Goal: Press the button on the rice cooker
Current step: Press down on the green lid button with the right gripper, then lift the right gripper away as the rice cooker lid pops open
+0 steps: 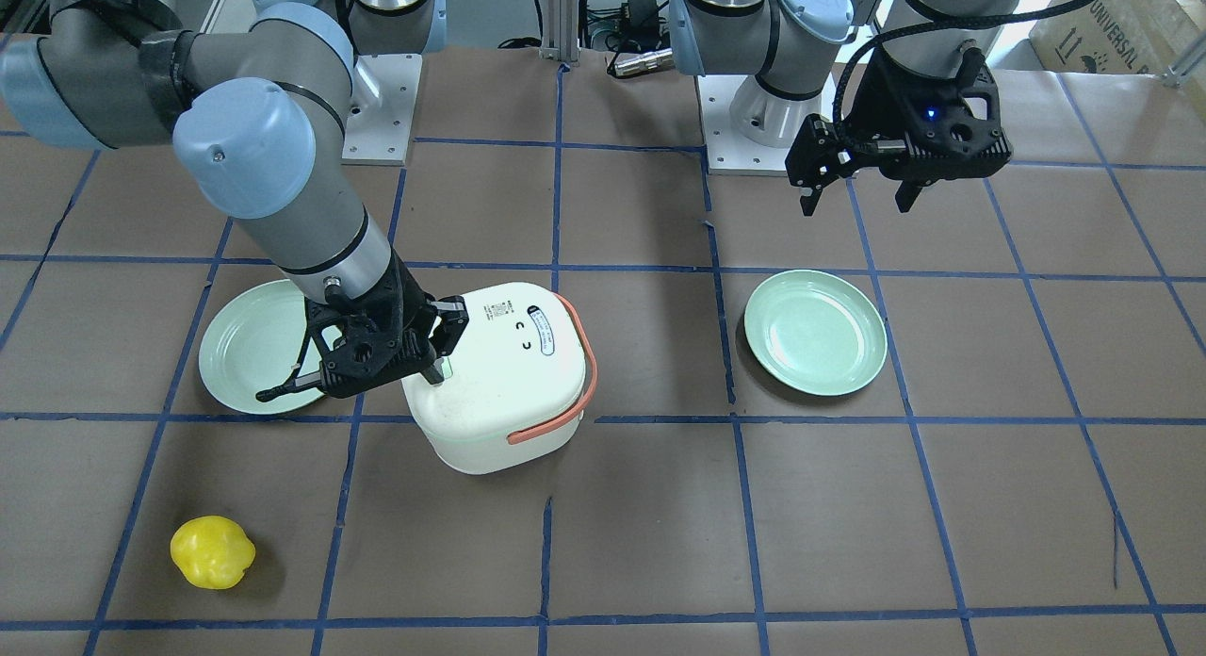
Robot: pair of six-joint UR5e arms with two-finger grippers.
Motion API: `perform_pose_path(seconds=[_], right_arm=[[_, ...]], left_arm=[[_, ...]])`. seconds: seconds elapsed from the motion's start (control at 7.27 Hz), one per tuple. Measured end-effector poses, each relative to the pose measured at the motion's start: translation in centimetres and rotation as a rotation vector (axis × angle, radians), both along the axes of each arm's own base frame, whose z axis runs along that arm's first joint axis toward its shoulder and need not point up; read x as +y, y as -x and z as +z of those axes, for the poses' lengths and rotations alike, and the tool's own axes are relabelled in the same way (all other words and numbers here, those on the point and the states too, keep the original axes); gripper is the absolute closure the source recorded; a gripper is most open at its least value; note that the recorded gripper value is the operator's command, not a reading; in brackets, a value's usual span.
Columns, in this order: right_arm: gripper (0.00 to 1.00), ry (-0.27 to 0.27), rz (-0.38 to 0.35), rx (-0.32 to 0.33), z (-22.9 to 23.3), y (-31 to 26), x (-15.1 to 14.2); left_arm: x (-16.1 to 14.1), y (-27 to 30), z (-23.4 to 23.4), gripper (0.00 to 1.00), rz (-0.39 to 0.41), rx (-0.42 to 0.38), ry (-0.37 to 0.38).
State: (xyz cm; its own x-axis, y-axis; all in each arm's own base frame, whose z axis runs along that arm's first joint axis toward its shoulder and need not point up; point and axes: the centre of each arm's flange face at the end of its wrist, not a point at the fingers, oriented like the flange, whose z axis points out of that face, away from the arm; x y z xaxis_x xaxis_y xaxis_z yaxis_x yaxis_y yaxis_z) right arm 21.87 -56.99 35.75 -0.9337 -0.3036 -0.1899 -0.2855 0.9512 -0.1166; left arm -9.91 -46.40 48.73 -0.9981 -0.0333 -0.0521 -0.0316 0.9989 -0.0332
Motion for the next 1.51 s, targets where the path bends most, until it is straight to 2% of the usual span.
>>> perform_pose_path(seconds=[0.41,0.55,0.69,0.83,0.96,1.24,1.51], right_arm=[[0.91,0.004,0.007,0.0,-0.3,0.0,-0.4],[0.77,0.009,0.006,0.0,0.1,0.0,-0.3],[0.45,0.017,0.004,-0.001,0.9,0.0,-0.2],[0.06,0.024,0.0,0.0,2.0,0.1,0.2],[0.0,0.031,-0.004,0.001,3.6,0.2,0.9],[0.0,0.058,-0.023,0.017,7.3,0.8,2.4],[0.0,0.105,-0.07,0.056,10.7,2.7,2.6]], left_arm=[[0.0,0.0,0.0,0.0,0.0,0.0,0.0],[0.0,0.0,0.0,0.0,0.0,0.0,-0.001],[0.0,0.0,0.0,0.0,0.0,0.0,-0.001],[0.0,0.0,0.0,0.0,0.0,0.0,-0.001],[0.0,0.0,0.0,0.0,0.0,0.0,0.0],[0.0,0.0,0.0,0.0,0.0,0.0,-0.001],[0.0,0.0,0.0,0.0,0.0,0.0,0.0]])
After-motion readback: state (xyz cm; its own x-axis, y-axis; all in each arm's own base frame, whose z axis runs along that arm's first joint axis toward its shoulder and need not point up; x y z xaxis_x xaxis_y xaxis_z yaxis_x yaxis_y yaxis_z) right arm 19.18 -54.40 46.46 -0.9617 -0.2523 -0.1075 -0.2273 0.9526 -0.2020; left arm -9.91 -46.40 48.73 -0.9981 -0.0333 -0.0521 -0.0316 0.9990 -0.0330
